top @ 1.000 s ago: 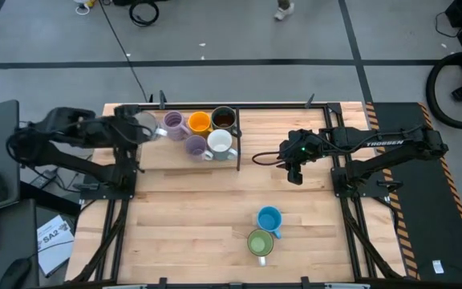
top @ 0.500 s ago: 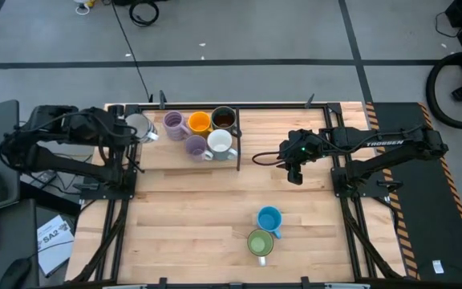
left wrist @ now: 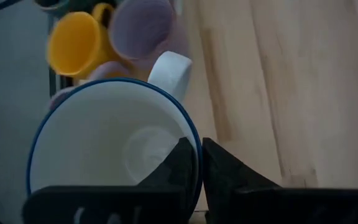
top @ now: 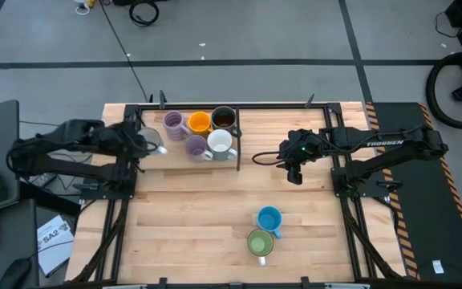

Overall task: Place coffee mugs
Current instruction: Put the patterned blue mug on the shelf

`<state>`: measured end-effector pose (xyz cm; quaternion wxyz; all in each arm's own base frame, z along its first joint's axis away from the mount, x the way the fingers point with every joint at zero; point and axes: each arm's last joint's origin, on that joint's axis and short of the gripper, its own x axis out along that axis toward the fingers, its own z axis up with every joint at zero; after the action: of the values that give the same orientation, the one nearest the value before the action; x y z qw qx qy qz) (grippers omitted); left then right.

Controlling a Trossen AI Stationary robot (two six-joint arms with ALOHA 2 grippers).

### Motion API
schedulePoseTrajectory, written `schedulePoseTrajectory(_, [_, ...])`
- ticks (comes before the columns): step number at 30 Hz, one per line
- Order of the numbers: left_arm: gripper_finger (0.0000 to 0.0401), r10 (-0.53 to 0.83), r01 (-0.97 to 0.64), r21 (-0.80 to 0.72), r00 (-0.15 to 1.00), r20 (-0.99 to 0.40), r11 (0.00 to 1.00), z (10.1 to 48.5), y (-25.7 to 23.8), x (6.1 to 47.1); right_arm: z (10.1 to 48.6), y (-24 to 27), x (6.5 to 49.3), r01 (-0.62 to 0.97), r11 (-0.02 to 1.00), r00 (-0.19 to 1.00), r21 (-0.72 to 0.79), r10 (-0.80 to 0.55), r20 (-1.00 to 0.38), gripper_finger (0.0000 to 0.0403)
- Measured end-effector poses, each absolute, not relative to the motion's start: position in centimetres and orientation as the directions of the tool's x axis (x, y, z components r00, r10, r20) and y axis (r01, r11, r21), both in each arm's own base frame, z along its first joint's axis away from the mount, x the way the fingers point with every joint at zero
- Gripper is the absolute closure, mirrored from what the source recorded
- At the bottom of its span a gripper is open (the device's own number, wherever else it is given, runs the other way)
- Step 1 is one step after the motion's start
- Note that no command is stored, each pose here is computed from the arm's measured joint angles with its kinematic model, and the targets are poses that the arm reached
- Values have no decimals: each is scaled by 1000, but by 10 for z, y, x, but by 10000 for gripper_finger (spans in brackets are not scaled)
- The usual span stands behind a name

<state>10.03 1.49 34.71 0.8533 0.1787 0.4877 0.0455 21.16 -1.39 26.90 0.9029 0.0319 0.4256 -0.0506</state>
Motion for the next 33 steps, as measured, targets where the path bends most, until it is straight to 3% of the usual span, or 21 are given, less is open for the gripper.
schedulePoseTrajectory(13, [367,220,160,310,418,-881,937,291,14,103,269,-14,212,116,993,634,12,-64,-770,255])
schedulePoseTrajectory(33, [365,221,158,295,368,-903,942,255,15,109,270,-14,212,116,993,640,13,-65,-765,255])
